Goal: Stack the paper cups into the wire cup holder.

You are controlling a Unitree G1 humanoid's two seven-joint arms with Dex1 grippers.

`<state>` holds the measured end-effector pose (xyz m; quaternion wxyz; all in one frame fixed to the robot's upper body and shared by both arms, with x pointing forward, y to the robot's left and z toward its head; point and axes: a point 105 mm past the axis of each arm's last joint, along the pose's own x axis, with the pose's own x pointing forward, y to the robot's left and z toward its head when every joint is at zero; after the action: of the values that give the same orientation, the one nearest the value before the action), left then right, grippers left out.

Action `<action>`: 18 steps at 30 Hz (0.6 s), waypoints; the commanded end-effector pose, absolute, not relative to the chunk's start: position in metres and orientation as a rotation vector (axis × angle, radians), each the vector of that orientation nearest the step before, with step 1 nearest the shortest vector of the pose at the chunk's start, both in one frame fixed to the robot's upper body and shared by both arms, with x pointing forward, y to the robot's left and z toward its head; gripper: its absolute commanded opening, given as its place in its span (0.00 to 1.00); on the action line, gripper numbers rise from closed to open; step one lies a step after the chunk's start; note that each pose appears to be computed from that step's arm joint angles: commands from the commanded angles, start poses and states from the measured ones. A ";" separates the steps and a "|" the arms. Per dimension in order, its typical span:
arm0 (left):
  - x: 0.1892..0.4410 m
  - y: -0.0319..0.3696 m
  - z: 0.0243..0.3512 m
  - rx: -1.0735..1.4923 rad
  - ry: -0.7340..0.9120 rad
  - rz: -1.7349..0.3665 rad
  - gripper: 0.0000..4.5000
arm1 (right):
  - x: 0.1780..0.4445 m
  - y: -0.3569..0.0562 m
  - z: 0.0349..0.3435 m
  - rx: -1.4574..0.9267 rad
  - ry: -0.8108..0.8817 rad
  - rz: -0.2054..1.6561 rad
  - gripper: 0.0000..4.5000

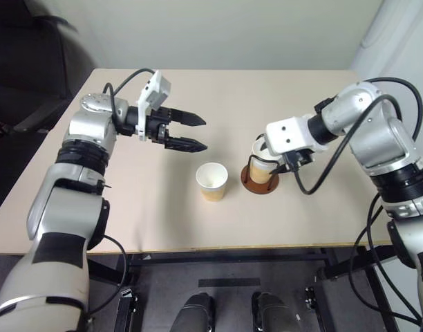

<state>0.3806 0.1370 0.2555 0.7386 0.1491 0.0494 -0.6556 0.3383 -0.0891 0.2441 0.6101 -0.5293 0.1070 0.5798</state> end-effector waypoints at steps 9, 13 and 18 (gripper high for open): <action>0.380 0.140 0.266 0.399 0.092 -1.441 1.00 | 0.313 -0.089 0.303 -0.798 0.094 1.274 0.75; 0.382 0.139 0.252 0.602 0.125 -1.436 1.00 | 0.309 -0.098 0.303 -0.771 0.105 1.245 0.75; 0.387 0.130 0.241 0.745 0.146 -1.441 1.00 | 0.306 -0.104 0.303 -0.768 0.116 1.225 0.75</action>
<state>0.3883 0.1340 0.2271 0.7031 0.2973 0.0839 -0.6404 0.3119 -0.1032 0.2896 0.7458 -0.3417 0.0811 0.5661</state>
